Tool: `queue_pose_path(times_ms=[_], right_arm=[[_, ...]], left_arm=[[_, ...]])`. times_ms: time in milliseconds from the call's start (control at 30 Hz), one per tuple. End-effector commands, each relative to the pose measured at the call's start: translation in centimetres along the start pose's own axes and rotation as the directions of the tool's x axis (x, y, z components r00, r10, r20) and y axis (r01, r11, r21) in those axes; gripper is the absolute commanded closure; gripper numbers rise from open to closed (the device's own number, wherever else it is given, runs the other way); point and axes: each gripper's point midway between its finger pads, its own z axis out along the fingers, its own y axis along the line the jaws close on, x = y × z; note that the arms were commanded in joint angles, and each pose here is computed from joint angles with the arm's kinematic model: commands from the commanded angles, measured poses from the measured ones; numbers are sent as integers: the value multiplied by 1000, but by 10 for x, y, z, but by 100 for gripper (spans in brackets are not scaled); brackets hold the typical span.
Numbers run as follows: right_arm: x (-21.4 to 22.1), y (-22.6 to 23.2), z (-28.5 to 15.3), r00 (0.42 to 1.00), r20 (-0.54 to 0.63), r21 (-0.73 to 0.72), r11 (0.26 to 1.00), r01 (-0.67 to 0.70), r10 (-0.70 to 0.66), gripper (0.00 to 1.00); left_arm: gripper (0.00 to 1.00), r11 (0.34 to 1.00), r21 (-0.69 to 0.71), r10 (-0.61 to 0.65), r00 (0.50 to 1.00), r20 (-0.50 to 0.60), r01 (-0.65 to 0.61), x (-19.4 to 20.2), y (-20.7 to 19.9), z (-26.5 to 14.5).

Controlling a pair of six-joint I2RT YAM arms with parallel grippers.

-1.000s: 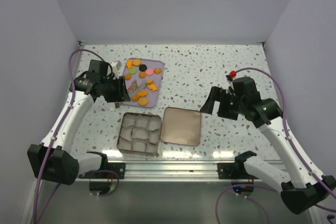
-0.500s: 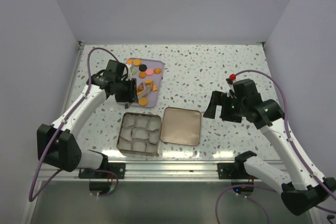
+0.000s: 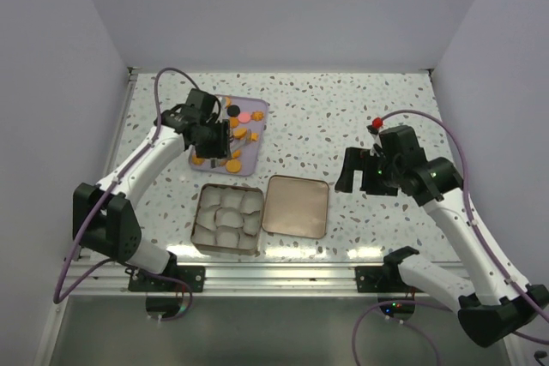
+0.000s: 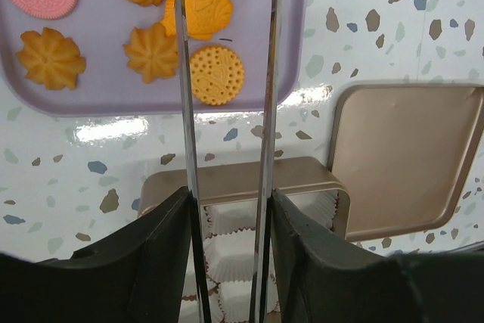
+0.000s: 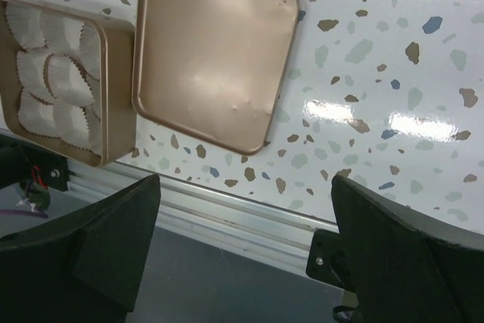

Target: Pack the cookies

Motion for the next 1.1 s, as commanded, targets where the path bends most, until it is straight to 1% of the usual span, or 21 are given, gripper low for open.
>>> queue_pose_path(times_ms=[0, 133, 300, 500, 667, 700, 800, 1067], right_arm=[[-9, 1, -6, 999, 24, 6, 999, 40, -40, 1], [-10, 0, -5, 999, 23, 12, 999, 47, -47, 1], [-11, -2, -4, 998, 24, 22, 998, 53, -53, 1], [-11, -2, 0, 998, 18, 26, 998, 54, -54, 1], [-11, -3, 3, 998, 13, 30, 998, 53, -53, 1], [-11, -3, 3, 998, 13, 30, 998, 53, -53, 1], [-10, -4, 3, 998, 12, 32, 998, 53, -54, 1], [-6, -3, 5, 999, -1, 22, 999, 48, -48, 1]], left_arm=[[52, 999, 34, -2, 997, 76, -1, -28, -16, -3], [52, 1000, 13, -2, 997, 75, 1, -34, -16, 0], [51, 1000, -17, -7, 999, 49, 7, -33, -11, 9], [53, 999, -39, -10, 999, 44, 12, -34, -8, 13], [61, 999, -37, -8, 999, 49, 10, -40, -10, 13], [65, 999, -38, -10, 999, 49, 12, -41, -10, 13], [71, 999, -32, -8, 999, 53, 10, -43, -12, 9], [79, 999, -39, -4, 998, 67, 7, -43, -10, 1]])
